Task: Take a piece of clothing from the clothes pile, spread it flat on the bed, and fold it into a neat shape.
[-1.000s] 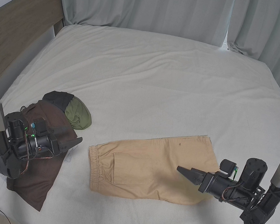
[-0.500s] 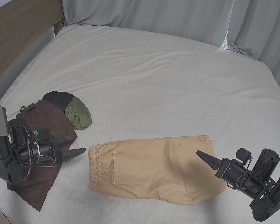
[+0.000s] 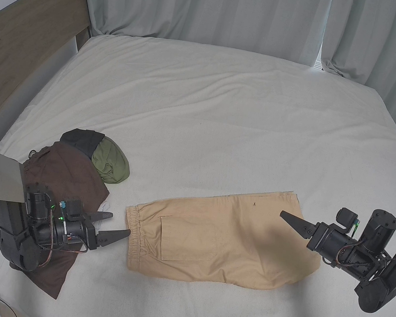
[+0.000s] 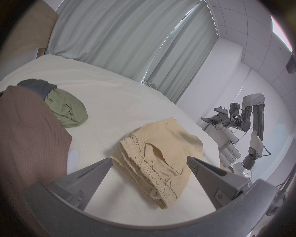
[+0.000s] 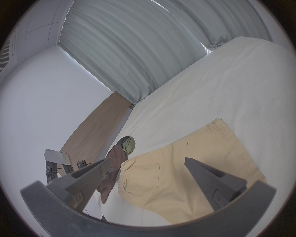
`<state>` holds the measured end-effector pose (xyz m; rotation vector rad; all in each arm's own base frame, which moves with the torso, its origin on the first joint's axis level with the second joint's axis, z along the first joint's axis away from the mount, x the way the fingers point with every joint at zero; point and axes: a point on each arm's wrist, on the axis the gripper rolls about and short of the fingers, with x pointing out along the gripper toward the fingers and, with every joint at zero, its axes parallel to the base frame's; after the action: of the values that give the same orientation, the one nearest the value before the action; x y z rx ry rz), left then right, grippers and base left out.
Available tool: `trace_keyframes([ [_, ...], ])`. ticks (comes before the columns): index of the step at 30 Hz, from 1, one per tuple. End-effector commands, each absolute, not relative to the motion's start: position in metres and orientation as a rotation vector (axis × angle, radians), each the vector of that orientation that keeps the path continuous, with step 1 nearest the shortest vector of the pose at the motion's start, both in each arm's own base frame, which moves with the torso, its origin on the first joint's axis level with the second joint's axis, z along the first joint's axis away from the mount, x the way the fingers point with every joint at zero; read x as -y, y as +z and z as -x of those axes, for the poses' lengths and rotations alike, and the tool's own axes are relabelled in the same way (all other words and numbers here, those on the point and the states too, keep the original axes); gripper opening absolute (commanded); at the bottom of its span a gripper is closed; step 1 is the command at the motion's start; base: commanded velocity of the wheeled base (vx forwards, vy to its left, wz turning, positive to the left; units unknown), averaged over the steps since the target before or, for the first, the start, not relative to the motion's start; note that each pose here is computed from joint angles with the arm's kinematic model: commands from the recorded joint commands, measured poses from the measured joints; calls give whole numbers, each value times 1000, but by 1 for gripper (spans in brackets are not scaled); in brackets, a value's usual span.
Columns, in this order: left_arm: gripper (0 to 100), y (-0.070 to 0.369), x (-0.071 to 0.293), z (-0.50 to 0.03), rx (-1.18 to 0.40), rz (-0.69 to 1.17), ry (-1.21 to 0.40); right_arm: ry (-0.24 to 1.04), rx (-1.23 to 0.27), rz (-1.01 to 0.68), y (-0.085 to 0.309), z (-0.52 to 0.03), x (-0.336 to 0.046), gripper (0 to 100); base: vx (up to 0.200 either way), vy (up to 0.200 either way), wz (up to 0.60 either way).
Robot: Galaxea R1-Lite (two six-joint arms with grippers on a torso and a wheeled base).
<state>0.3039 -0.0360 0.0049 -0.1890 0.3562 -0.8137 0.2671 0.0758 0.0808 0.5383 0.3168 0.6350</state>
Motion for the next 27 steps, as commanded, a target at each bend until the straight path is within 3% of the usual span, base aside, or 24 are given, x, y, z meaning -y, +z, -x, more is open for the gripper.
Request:
trace_keyframes([
  [1,100,-10,37,-304,-402,203,-814,636,-318,-538,81,-267,-76,100,0,0,0],
  [27,100,-66,57,-309,-548,249,-842,633,-323,-539,80,-266,-76,100,0,0,0],
])
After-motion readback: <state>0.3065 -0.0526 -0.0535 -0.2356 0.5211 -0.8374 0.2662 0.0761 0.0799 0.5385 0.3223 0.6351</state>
